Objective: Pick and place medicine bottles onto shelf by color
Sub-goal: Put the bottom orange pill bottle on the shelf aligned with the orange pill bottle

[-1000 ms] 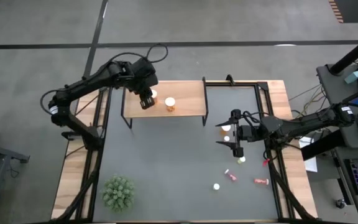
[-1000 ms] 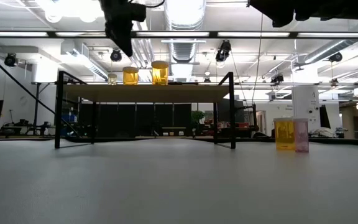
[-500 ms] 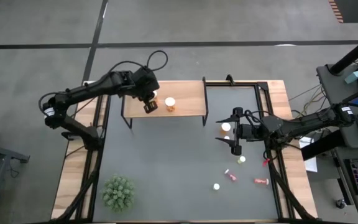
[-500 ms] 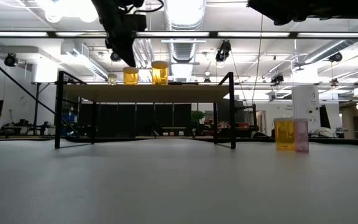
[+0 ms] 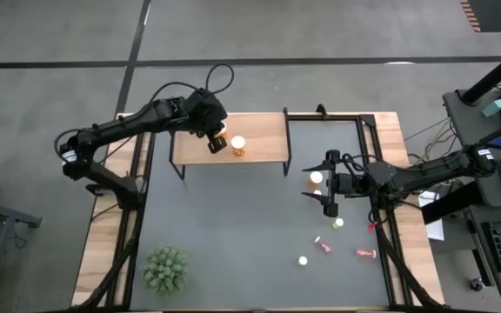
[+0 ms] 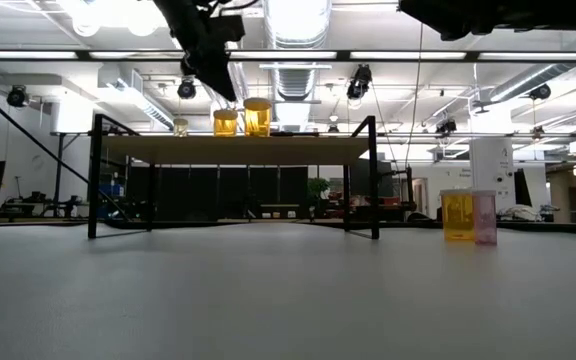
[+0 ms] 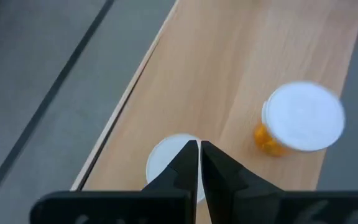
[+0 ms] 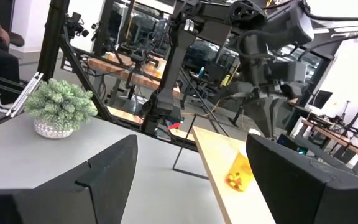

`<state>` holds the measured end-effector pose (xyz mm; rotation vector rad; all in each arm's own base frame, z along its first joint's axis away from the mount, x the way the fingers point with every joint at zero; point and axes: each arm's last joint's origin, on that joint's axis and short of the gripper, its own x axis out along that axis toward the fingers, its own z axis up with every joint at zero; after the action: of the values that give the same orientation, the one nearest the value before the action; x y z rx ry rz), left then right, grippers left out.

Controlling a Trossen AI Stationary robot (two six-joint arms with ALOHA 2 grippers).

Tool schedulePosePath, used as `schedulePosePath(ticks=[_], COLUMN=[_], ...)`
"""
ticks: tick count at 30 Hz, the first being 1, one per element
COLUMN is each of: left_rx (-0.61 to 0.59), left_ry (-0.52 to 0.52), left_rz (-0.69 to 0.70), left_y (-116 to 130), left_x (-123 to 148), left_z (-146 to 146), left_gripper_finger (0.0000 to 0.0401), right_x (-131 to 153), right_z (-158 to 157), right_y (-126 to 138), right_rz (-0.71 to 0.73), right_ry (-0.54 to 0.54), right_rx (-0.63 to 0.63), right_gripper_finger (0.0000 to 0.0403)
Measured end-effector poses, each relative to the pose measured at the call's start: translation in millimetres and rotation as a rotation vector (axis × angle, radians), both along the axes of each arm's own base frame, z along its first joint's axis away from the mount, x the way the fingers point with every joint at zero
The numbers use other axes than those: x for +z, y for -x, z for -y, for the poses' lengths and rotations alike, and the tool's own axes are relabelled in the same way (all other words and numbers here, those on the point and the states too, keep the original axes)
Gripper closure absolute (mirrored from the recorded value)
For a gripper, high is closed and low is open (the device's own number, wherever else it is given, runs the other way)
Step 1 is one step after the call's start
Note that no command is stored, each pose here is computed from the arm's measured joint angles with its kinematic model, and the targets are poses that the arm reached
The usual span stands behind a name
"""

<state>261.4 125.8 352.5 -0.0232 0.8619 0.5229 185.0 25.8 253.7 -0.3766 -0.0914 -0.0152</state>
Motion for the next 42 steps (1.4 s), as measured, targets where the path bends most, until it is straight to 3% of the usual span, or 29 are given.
schedulePosePath(ticks=[5, 14, 25, 42], left_rx=[0.049, 0.055, 0.004, -0.002], left_ry=[-0.071, -0.062, -0.02, -0.046], left_rz=[-0.056, -0.08, 0.067, 0.138], left_y=[2, -6, -18, -23], left_x=[-5, -23, -23, -23], left_z=[-2, -6, -7, -9], left_gripper_finger=[0.04, 0.04, 0.04, 0.04], right_x=[0, 0, 0, 0], right_z=[0, 0, 0, 1], right_y=[0, 0, 0, 0], right_rz=[0.0, 0.0, -0.001, -0.005], right_ry=[0.001, 0.002, 0.001, 0.001], right_rx=[0.0, -0.001, -0.006, -0.027], right_gripper_finger=[0.0113, 0.0113, 0.0113, 0.0113])
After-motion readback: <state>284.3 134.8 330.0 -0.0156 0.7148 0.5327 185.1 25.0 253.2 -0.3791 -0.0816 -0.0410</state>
